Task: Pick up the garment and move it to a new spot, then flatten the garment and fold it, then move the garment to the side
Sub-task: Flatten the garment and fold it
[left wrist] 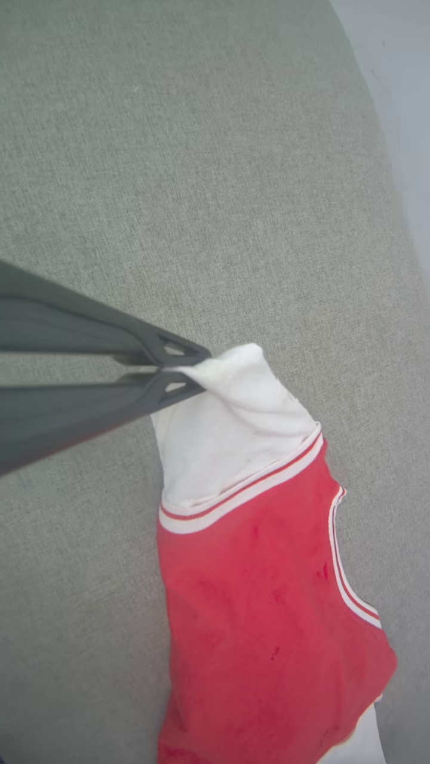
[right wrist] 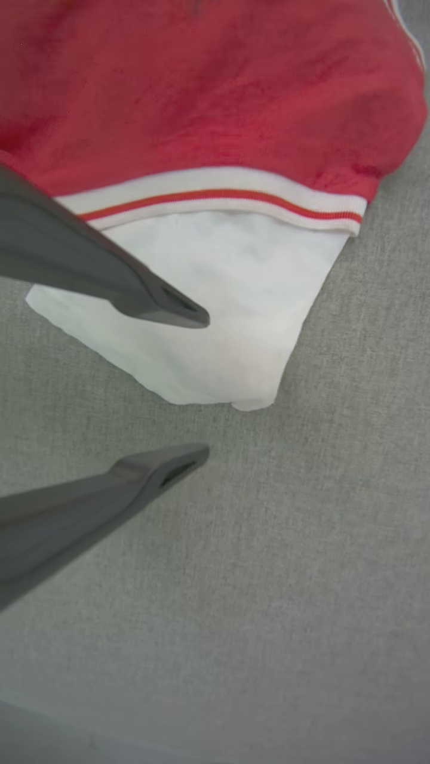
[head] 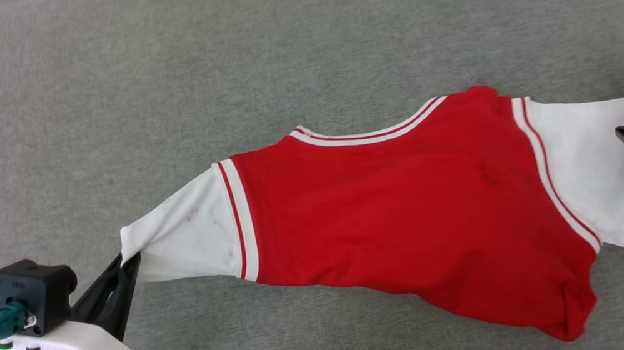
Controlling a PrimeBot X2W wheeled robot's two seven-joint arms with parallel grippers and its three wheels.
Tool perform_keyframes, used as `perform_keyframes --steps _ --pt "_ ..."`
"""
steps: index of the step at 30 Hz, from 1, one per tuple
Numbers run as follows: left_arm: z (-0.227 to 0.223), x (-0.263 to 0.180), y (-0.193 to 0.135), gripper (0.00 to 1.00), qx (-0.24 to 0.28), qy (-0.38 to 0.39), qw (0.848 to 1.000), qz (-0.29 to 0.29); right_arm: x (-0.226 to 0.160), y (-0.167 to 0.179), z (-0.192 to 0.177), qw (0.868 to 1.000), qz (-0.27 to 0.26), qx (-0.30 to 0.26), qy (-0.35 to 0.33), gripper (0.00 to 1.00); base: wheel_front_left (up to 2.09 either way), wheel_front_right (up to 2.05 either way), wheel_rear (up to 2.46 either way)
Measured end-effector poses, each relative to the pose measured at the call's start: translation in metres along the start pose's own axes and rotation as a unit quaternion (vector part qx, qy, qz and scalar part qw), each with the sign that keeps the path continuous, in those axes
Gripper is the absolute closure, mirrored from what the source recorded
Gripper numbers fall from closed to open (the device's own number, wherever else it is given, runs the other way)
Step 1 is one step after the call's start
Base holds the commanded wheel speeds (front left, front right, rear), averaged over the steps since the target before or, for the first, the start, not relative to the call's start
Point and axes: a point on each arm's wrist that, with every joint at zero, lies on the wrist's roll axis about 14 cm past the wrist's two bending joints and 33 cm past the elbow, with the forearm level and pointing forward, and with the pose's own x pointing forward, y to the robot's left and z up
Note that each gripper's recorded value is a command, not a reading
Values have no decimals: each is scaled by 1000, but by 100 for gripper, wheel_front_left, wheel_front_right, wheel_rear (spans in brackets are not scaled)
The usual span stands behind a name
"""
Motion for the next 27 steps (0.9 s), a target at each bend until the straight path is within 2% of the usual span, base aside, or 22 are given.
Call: perform_keyframes --steps 5,6,9,11,12,17,20,27 --pt "-6 5 4 100 -1 8 1000 0 26 11 -11 998 13 -13 62 0 0 0 0" --pt "-12 12 8 100 -5 16 1000 -1 49 19 -31 993 24 -23 115 0 0 0 0" --pt "-15 16 14 100 -5 20 1000 4 62 25 -41 990 36 -19 137 0 0 0 0" --pt "-16 16 13 100 -5 23 1000 3 63 26 -43 990 38 -18 137 89 0 0 0" --pt "-16 16 12 100 -4 23 1000 1 63 27 -42 990 40 -18 134 100 0 0 0" --pt "-5 13 3 100 -3 2 1000 -17 59 29 -34 994 45 -12 96 100 0 0 0" --pt "5 7 7 100 2 -16 1000 -9 50 26 -23 997 45 -4 63 100 0 0 0" --pt "36 -13 9 100 11 -78 997 4 4 11 19 999 33 0 -43 100 0 0 0"
